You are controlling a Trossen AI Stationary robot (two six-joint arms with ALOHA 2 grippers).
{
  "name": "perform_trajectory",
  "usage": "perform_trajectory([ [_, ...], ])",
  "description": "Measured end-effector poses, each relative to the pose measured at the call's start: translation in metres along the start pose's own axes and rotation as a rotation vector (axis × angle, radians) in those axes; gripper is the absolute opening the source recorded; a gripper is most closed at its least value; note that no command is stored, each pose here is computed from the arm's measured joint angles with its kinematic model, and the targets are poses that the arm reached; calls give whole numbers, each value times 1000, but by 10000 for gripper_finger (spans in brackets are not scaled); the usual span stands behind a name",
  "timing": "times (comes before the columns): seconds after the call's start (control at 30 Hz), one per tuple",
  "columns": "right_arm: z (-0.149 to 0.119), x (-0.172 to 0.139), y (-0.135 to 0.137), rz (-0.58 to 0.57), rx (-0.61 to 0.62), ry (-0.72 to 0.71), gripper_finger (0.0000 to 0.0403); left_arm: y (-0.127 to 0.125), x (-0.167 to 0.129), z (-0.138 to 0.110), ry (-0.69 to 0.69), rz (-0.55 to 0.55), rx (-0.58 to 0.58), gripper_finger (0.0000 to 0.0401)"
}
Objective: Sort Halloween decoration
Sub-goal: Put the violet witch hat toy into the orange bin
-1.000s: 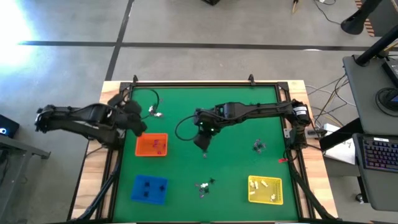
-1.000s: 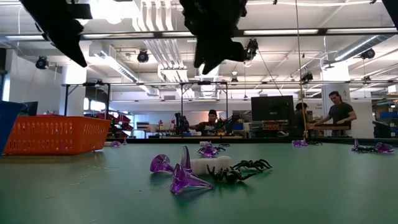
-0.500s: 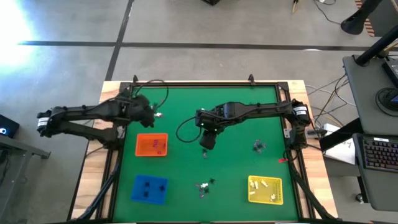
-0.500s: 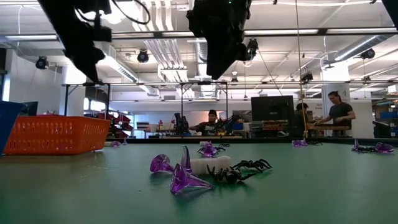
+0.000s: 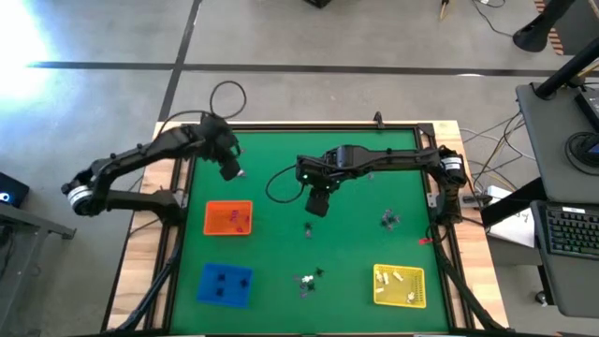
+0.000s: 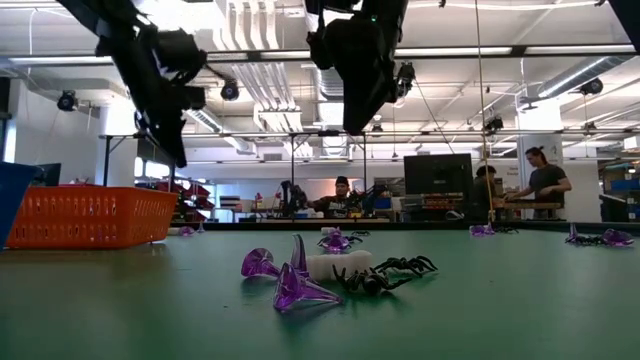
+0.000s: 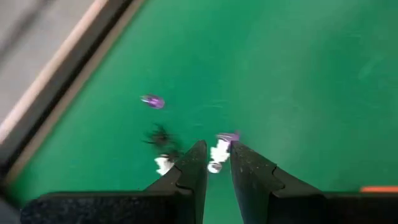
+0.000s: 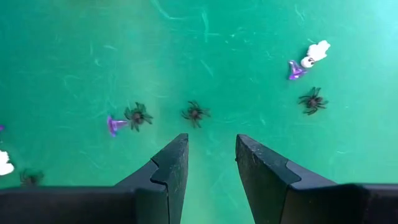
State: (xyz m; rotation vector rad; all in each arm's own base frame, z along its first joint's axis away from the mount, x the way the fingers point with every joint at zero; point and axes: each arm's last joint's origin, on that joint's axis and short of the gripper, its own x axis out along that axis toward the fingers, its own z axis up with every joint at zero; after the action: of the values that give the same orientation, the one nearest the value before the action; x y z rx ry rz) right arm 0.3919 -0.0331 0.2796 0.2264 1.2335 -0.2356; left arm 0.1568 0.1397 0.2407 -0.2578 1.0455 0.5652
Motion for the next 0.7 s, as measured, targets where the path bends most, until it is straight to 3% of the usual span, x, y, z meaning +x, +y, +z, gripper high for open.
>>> perform_trajectory([
  [0.2, 0, 0, -2, -1, 0, 0, 128, 18, 24, -1, 54, -228, -30, 62],
  [0.4, 1, 2, -2, -1, -2, 4, 128, 19, 54, -3, 176, -273, 21, 72],
  [0.7, 1, 3, -2, -1, 0, 2, 128, 20, 79, -5, 248, -311, 86, 73],
])
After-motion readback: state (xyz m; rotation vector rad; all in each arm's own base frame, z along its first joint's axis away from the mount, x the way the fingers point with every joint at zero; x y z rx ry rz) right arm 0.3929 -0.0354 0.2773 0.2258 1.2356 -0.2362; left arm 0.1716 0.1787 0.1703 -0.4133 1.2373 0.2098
